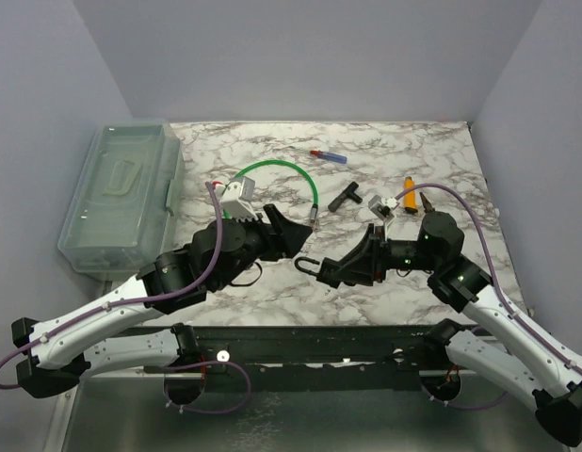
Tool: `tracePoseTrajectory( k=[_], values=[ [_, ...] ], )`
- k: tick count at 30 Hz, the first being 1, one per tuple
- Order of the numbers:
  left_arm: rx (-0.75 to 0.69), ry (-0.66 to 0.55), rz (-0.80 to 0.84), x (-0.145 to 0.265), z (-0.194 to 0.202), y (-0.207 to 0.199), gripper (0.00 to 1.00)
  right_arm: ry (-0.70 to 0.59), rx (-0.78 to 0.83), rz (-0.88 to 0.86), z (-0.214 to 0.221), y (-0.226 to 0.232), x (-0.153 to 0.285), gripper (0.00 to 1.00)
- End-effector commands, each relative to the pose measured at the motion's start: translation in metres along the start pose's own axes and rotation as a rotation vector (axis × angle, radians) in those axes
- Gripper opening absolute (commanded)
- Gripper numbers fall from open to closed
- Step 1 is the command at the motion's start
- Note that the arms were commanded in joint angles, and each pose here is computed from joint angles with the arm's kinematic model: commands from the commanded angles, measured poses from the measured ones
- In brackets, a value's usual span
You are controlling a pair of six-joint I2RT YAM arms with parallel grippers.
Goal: Unlock with the key
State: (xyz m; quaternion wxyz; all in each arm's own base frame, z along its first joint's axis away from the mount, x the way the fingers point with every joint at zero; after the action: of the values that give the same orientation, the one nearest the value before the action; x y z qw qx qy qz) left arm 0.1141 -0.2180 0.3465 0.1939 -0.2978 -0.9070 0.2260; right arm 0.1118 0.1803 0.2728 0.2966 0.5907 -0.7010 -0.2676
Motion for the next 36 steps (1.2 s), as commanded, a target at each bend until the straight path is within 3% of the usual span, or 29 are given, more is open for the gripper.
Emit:
tracePoseTrajectory(
  k=[1, 9, 17, 26, 36],
  values=[
    [-0.059, 0.033, -0.015, -0.008, 0.003, -0.002, 0.65, -0.001, 0.098, -0.14, -0.019, 0.025, 0.0, 0.0],
    [-0.079, 0.11, -0.028, -0.025, 0.023, 0.0, 0.65, 0.084, 0.118, -0.236, -0.02, 0.032, -0.002, 0.0],
    [-0.104, 0.172, -0.031, -0.034, 0.036, 0.007, 0.54, 0.109, 0.183, -0.319, -0.024, 0.047, 0.003, 0.0],
    [-0.123, 0.25, 0.054, -0.032, 0.051, 0.007, 0.38, 0.093, 0.24, -0.351, -0.036, 0.056, 0.002, 0.0],
    [-0.13, 0.293, 0.126, -0.023, 0.057, 0.005, 0.37, -0.019, 0.258, -0.263, -0.051, 0.053, -0.003, 0.0]
  ],
)
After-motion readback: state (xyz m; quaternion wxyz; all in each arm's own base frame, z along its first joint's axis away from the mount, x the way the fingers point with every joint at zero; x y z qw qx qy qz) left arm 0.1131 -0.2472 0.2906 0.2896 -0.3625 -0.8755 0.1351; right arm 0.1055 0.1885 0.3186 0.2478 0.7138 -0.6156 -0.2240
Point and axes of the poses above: each gripper's point midway between its finger pads, its own x axis back along the fingers, its own y axis along the line the jaws close on, z = x × y, the point moved 8 cm from there along x, back along the fingers, and after that the axes turned 11 degrees about -x, right-handed, at the moved point
